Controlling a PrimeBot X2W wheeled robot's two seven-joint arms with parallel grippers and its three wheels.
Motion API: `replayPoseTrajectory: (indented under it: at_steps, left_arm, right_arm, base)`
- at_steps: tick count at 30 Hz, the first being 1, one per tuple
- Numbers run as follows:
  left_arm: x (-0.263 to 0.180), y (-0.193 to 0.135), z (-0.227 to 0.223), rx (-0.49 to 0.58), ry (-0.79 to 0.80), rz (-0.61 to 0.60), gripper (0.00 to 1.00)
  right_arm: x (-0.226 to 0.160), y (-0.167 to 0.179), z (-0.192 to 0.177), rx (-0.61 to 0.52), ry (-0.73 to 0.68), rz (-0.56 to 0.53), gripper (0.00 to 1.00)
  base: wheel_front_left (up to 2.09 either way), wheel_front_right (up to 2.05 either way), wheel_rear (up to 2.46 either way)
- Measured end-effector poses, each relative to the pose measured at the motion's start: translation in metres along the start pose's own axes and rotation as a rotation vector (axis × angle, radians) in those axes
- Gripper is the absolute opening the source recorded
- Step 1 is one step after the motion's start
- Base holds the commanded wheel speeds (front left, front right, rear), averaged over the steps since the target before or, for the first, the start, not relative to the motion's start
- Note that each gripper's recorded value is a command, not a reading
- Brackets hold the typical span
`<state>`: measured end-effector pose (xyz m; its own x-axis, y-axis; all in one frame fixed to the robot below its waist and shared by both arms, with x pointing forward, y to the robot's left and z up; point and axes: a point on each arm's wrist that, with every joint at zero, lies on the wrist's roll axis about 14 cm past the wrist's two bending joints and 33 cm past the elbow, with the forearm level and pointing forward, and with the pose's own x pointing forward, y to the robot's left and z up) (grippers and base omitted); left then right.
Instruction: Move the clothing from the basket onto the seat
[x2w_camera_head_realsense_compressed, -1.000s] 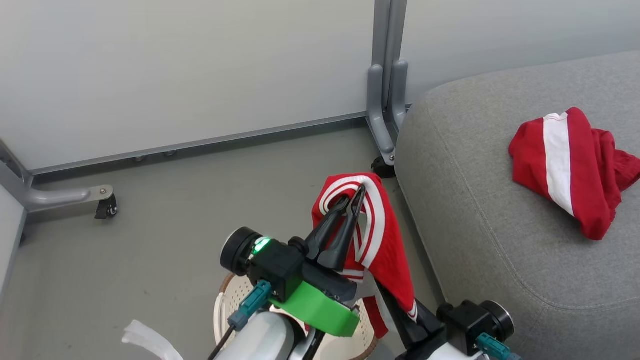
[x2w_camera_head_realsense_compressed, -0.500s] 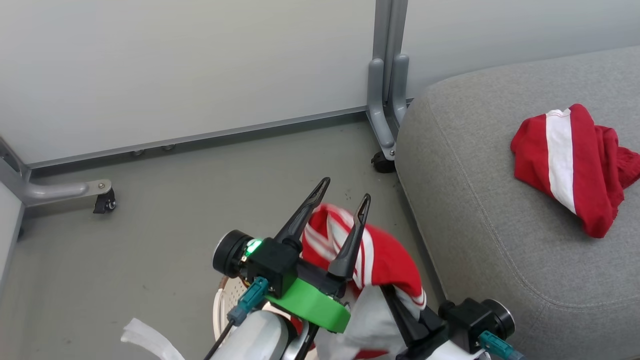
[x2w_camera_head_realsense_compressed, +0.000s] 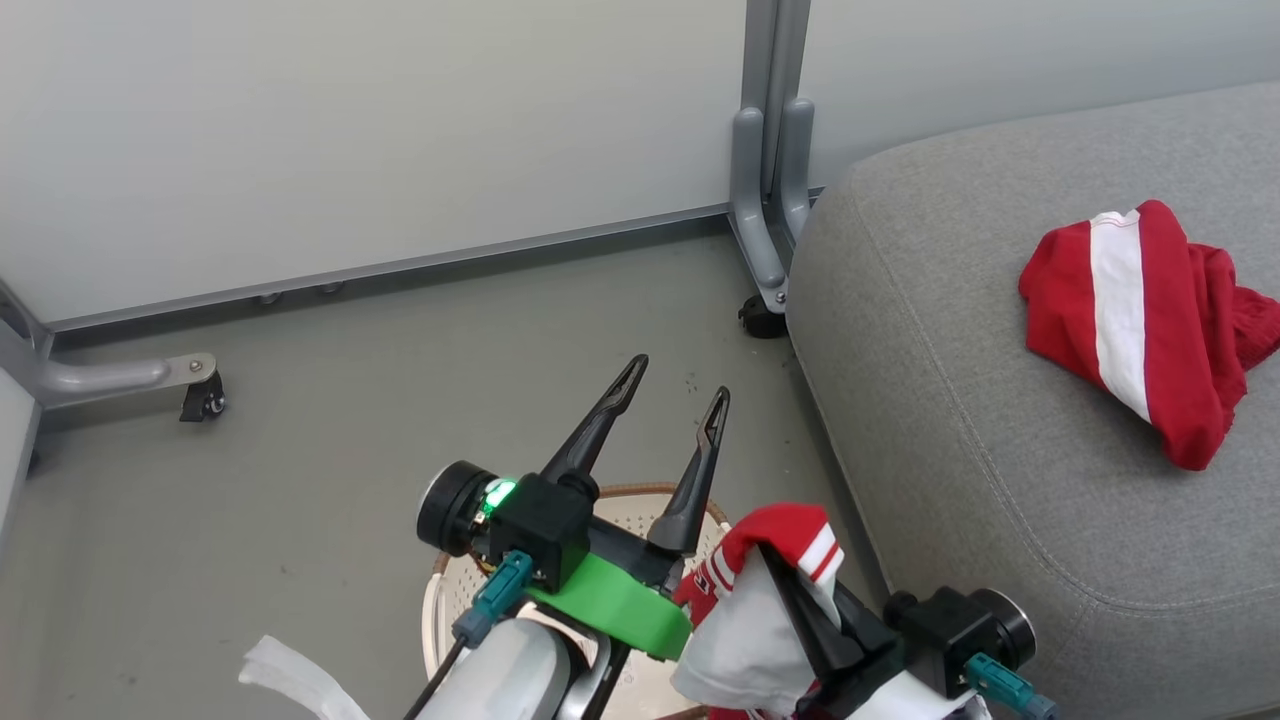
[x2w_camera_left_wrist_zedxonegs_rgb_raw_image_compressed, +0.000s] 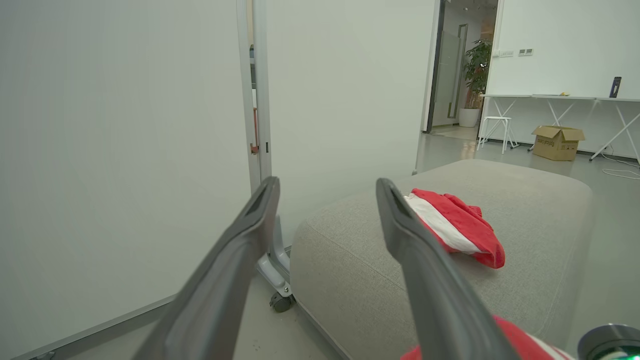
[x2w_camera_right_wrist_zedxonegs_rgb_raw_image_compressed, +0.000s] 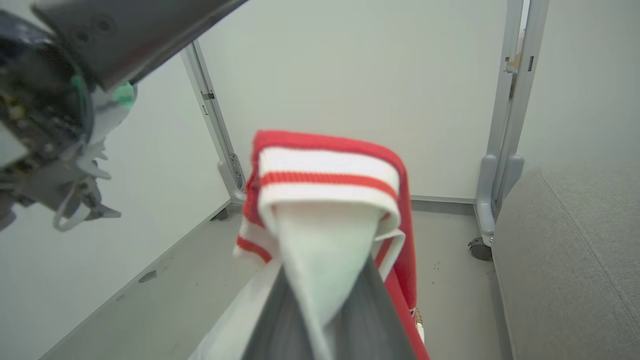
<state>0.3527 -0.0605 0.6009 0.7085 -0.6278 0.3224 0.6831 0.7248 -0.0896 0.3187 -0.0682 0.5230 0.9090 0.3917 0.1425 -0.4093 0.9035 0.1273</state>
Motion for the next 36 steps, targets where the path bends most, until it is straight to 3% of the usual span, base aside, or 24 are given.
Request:
replayPoseTrajectory:
  at_steps: [8, 17, 24, 36]
  left_arm:
    - [-0.002, 0.013, -0.012, 0.02, 0.031, 0.031, 1.0]
    - [-0.014, 0.03, -0.041, 0.06, 0.108, 0.057, 1.0]
    - [-0.006, 0.014, -0.048, 0.04, 0.102, -0.027, 1.0]
    - [-0.008, 0.003, -0.106, 0.019, 0.233, -0.151, 1.0]
  right_arm:
    - [0.004, -0.016, 0.019, -0.034, -0.057, -0.04, 0.0]
    - [-0.003, -0.051, 0.072, -0.096, -0.209, -0.154, 0.0]
    - [-0.022, -0.077, 0.101, -0.16, -0.277, -0.258, 0.0]
    - [-0.066, -0.128, 0.119, -0.266, -0.275, -0.492, 0.0]
  base:
    - [0.0, 0.0, 0.0]
    - [0.0, 0.0, 0.0]
    - [0.0, 0.0, 0.0]
    - [0.0, 0.0, 0.0]
